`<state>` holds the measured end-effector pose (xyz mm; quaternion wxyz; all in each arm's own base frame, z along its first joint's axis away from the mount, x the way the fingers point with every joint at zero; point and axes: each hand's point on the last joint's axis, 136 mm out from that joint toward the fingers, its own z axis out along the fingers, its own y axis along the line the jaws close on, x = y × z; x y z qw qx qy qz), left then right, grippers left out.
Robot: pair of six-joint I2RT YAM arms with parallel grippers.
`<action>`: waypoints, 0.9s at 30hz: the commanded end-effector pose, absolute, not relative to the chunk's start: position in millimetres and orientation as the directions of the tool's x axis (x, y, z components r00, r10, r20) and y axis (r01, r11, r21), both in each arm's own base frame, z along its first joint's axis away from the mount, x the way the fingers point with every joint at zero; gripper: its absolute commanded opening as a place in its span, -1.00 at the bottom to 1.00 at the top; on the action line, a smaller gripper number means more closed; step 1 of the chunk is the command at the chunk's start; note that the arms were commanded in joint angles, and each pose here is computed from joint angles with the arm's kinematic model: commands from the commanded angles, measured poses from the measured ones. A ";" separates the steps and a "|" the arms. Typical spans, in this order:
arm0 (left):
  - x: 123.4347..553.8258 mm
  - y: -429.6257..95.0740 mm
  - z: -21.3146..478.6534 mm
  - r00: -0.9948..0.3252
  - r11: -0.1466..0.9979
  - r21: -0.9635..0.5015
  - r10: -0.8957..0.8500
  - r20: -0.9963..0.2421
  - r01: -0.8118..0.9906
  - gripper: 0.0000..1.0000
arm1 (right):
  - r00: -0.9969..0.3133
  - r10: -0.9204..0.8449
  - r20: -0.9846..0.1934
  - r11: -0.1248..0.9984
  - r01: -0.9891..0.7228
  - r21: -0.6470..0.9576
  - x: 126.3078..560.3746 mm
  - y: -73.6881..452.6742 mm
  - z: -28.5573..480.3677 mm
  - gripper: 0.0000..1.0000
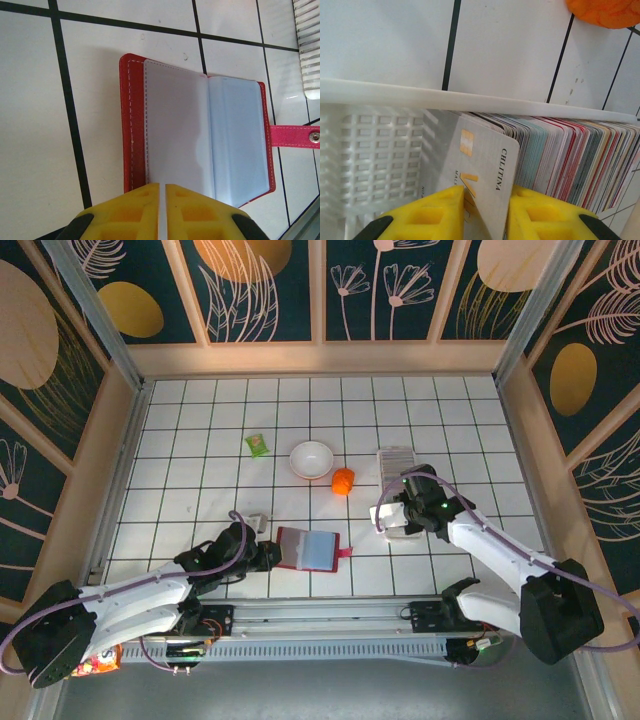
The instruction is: Put the credit cards into the card holder
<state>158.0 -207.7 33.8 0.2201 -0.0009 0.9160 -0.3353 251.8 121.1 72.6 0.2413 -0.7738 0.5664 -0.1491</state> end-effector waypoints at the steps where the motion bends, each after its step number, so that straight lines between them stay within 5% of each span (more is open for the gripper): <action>1: 157.7 -207.1 33.9 -0.901 0.772 -0.620 -0.160 -0.404 0.141 -0.71 | 0.297 -0.953 -0.060 -0.190 -0.741 -0.645 274.3 128.8 104.1 -0.54; 17: 160.6 -203.4 34.4 -0.895 0.790 -0.598 -0.161 -0.416 0.135 -0.59 | 0.295 -0.952 -0.076 -0.176 -0.735 -0.654 270.6 128.7 115.7 -0.76; 27: 163.6 -197.0 35.2 -0.884 0.812 -0.568 -0.162 -0.439 0.133 -0.23 | 0.278 -0.953 -0.119 -0.158 -0.793 -0.588 253.9 128.1 114.5 -0.87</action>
